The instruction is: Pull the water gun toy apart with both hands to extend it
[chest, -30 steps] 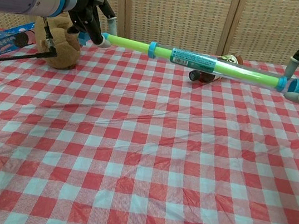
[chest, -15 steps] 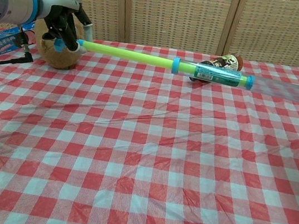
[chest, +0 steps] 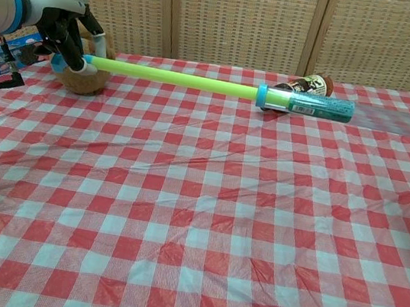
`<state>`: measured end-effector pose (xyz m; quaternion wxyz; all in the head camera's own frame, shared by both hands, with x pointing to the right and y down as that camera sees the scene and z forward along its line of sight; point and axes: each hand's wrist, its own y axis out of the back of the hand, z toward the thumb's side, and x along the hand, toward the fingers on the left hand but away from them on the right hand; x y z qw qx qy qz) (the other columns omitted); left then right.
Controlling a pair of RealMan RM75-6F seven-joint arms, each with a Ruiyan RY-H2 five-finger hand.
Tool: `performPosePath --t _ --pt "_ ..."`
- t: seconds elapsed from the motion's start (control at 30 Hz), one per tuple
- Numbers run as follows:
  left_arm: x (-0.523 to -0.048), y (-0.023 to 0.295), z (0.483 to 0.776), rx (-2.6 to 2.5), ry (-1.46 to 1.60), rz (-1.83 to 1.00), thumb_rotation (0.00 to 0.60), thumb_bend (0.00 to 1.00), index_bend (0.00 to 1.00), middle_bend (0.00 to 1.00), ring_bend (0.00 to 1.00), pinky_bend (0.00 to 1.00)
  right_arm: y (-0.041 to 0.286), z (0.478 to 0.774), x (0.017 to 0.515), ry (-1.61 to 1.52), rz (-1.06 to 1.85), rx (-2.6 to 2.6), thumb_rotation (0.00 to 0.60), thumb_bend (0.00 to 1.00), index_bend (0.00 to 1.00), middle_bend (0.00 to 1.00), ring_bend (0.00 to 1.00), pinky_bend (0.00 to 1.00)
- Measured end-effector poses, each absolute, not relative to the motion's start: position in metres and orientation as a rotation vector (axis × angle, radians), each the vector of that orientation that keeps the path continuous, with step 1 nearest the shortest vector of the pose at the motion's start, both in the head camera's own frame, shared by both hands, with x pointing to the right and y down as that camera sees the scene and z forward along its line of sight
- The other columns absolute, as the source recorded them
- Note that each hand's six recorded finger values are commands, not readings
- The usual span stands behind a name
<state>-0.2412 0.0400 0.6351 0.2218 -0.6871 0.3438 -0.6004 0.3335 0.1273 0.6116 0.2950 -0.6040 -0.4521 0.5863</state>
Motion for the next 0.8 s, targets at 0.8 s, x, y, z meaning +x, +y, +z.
performPosePath --t 0.8 --pt "-0.255 0.049 0.635 -1.870 0.957 -1.696 0.600 0.64 0.89 0.96 0.89 0.79 0.128 0.618 0.366 -1.212 1.642 -1.554 0.600 0.53 0.57 1.00 1.00 0.53"
